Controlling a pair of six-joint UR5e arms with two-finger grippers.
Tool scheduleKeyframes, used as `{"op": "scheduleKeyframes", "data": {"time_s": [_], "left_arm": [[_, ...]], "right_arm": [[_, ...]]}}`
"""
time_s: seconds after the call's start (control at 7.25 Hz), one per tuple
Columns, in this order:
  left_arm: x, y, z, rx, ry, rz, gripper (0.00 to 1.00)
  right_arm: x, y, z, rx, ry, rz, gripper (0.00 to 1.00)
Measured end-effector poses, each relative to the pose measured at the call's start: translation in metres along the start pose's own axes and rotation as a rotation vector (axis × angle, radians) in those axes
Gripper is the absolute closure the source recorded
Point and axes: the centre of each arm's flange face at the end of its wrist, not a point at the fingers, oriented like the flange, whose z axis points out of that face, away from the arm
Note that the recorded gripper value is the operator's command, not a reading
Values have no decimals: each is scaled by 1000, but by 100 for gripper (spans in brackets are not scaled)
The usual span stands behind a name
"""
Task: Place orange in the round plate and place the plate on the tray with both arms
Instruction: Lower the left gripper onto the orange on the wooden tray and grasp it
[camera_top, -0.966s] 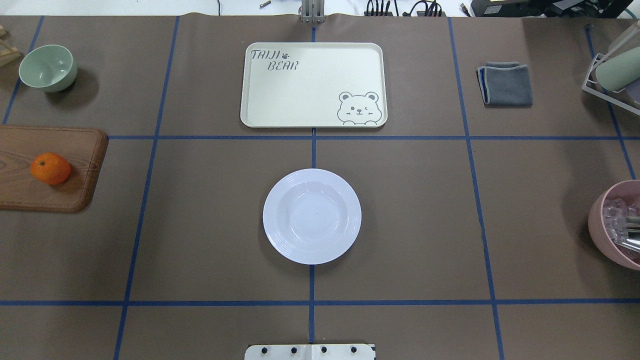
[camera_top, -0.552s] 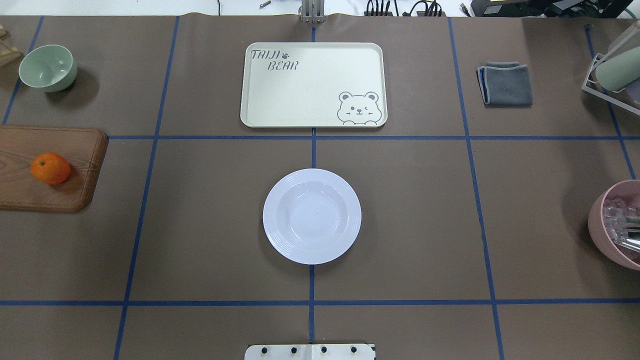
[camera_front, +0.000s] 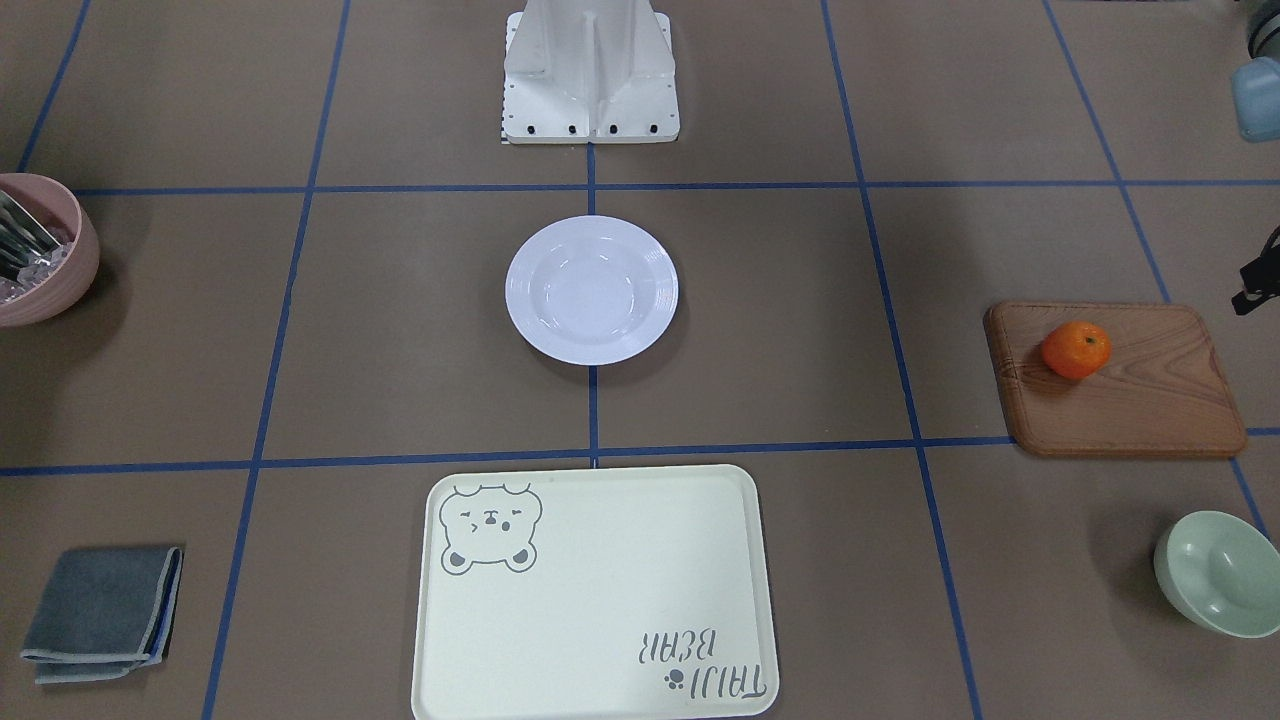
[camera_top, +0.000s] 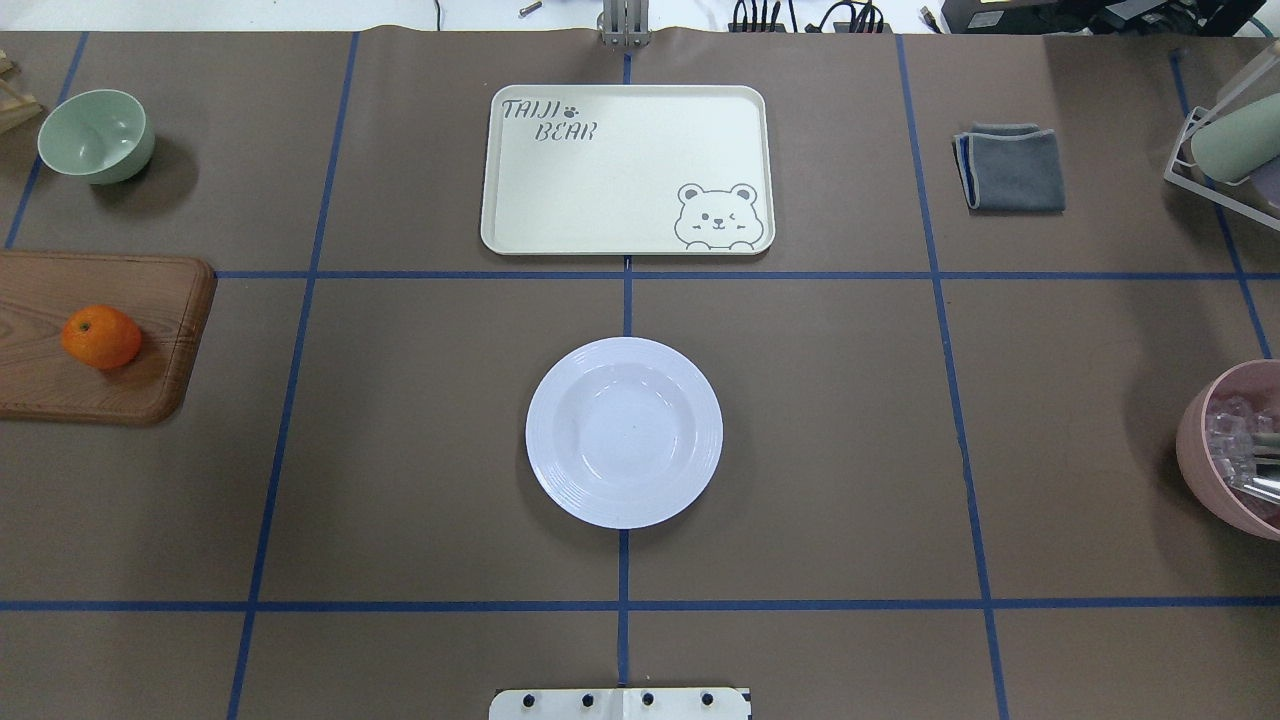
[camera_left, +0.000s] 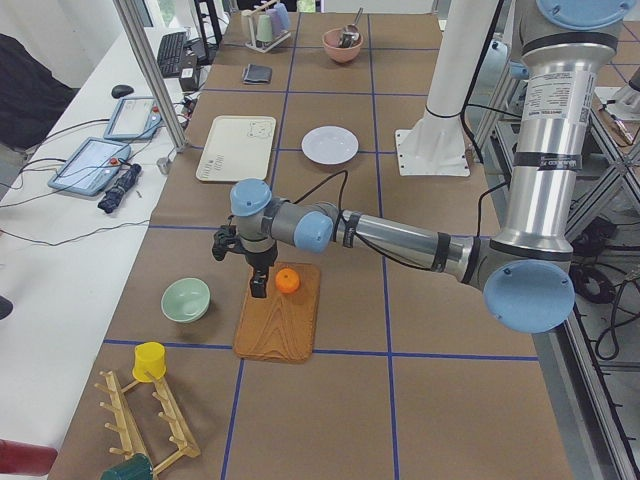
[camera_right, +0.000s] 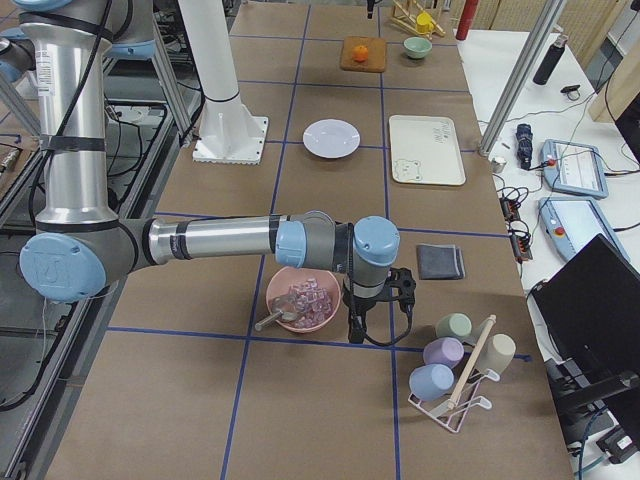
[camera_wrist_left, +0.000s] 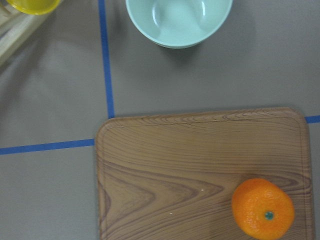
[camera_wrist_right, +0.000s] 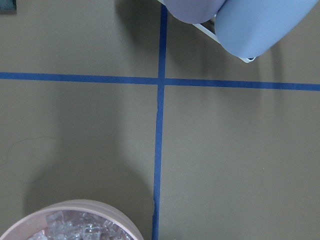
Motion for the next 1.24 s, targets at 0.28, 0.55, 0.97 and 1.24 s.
{"op": "scheduleKeyframes", "data": {"time_s": [0.28, 0.55, 0.97, 1.24], "left_arm": [[37, 5, 28, 5, 34, -71, 2], [56, 10, 54, -24, 39, -74, 2], [63, 15, 84, -62, 34, -55, 2], [61, 14, 94, -76, 29, -54, 2]], "right_arm": [[-1, 0, 0, -1, -9, 8, 0], [-3, -1, 0, 0, -27, 27, 0], [-6, -2, 0, 1, -54, 32, 0], [-7, -1, 0, 0, -65, 35, 0]]}}
